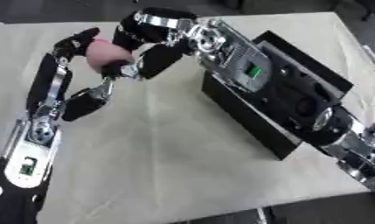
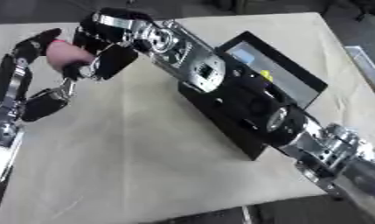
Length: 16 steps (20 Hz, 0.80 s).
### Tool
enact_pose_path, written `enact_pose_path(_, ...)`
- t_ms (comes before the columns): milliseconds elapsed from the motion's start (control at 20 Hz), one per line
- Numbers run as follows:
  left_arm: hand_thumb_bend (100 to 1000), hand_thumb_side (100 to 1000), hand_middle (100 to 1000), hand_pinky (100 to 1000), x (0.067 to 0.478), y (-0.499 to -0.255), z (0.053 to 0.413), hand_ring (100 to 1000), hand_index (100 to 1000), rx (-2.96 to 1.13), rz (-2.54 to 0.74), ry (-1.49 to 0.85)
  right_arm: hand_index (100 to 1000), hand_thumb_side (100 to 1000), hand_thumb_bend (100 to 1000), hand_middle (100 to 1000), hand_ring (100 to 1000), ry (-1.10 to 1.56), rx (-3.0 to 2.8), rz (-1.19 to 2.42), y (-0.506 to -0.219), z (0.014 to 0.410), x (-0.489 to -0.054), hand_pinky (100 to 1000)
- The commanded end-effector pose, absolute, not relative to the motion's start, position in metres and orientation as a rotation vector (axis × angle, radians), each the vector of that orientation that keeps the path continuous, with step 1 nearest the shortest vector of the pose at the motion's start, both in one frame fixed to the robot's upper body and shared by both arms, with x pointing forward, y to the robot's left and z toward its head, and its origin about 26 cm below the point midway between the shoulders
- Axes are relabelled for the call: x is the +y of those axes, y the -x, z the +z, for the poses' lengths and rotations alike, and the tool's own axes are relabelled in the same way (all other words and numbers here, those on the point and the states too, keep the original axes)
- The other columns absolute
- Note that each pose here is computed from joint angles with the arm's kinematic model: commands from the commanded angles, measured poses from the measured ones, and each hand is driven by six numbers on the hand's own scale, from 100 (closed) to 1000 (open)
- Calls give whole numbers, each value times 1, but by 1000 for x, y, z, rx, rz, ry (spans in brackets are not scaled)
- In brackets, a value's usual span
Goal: Pick up the objects with one hand, pass them to the other hand, and then place them into the box on the other side of the table.
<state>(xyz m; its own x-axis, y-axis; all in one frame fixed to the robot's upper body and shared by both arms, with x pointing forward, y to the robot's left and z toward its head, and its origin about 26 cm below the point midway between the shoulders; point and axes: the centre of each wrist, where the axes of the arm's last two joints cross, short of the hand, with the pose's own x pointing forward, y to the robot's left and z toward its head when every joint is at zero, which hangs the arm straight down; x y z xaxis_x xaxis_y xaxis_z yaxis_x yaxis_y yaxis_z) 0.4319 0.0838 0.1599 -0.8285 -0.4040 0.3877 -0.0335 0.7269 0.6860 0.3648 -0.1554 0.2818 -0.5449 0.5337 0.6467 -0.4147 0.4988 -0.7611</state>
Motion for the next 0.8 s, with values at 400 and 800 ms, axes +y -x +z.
enact_pose_path(400,769,855,711,744,117,-440,172,724,927,-2312,-885,-603,487,100,399,431,668,128,-1820,1147,-347,305,-185,881)
enact_pose_path(800,618,797,710,745,169,-444,176,714,916,-2263,-959,-667,503,100,384,443,676,144,-1804,1018,-330,315,-233,889)
